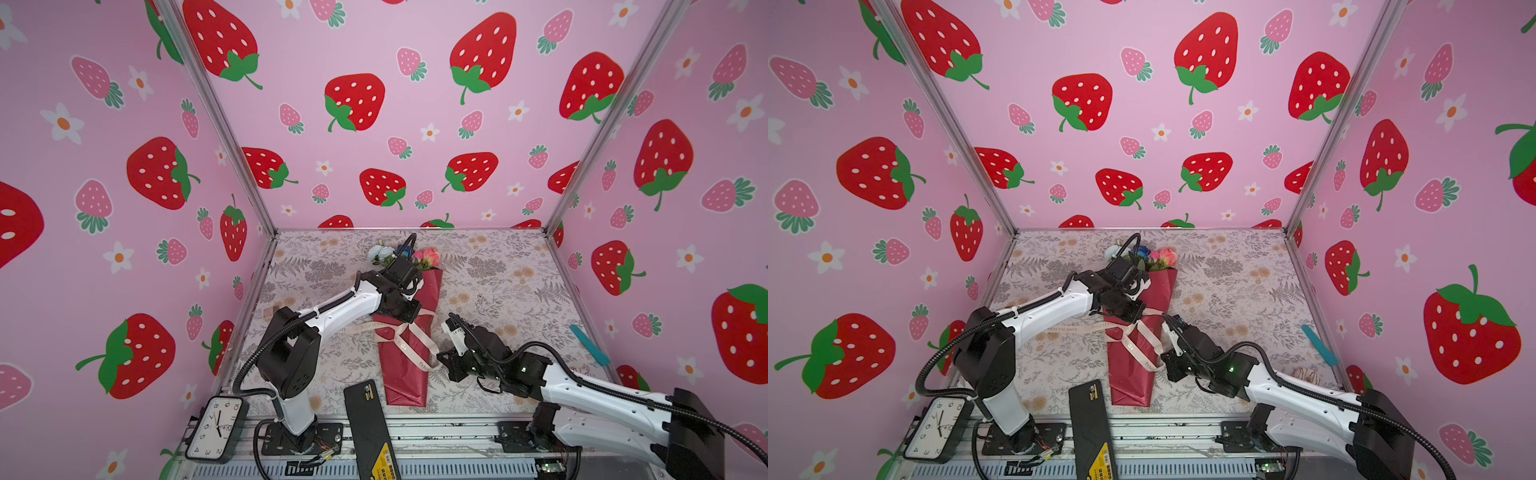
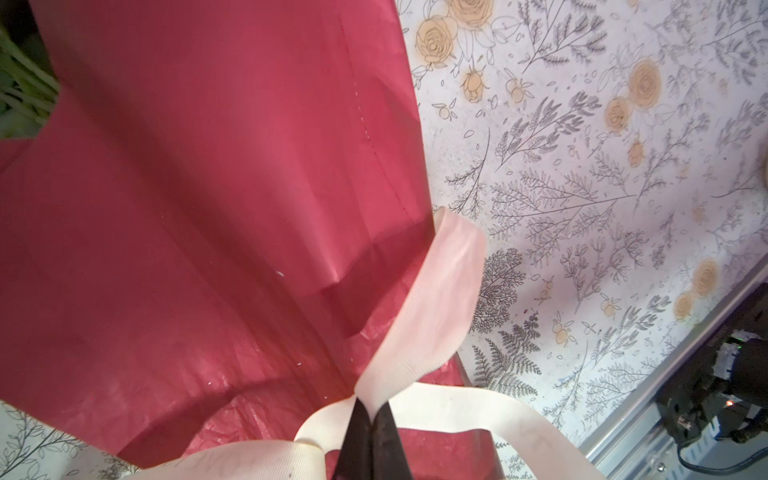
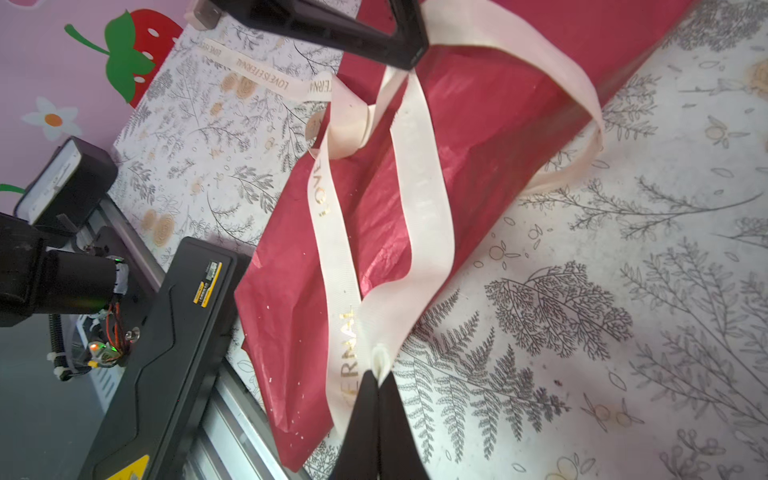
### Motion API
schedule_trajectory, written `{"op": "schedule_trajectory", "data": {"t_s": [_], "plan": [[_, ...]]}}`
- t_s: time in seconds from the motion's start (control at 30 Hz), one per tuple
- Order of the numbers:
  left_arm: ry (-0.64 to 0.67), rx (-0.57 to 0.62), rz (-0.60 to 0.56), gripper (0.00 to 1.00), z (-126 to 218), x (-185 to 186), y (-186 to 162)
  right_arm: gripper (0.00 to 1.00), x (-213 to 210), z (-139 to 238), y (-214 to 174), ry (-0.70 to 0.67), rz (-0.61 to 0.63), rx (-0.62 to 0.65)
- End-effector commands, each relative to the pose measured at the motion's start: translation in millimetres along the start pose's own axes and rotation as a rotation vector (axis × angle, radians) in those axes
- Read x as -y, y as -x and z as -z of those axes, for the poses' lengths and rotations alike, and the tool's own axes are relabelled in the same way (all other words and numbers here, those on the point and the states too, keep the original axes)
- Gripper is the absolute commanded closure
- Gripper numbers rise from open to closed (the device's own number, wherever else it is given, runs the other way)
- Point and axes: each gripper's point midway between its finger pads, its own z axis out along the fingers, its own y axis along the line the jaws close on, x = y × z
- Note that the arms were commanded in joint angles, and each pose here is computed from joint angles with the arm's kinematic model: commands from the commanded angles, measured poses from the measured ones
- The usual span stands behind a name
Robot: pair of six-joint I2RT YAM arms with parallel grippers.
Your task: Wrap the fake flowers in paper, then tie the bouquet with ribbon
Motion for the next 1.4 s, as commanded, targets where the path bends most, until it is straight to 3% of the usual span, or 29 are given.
{"op": "schedule_trajectory", "data": {"t_s": [0.0,0.7,1.03,1.37], "plan": [[-0.013,0.02,-0.005,1.0,13.9,5.1,7.4,1.0,-4.0,3.6,15.2,0.004,-0.025,0.061],[-0.013,0.03,0.005,1.0,23.1,6.9,5.3,1.0,7.9,7.1,64.1,-0.099,-0.087,0.274],[-0.029,0.033,0.009,1.0,23.2,9.7,6.4,1.0,-2.8,-25.0,51.5,-0.037,-0.041,0.197],[-0.096,0.024,0.037,1.0,13.2,19.0,6.3,1.0,16.2,-41.9,49.8,-0.123,-0.033,0.213]]}}
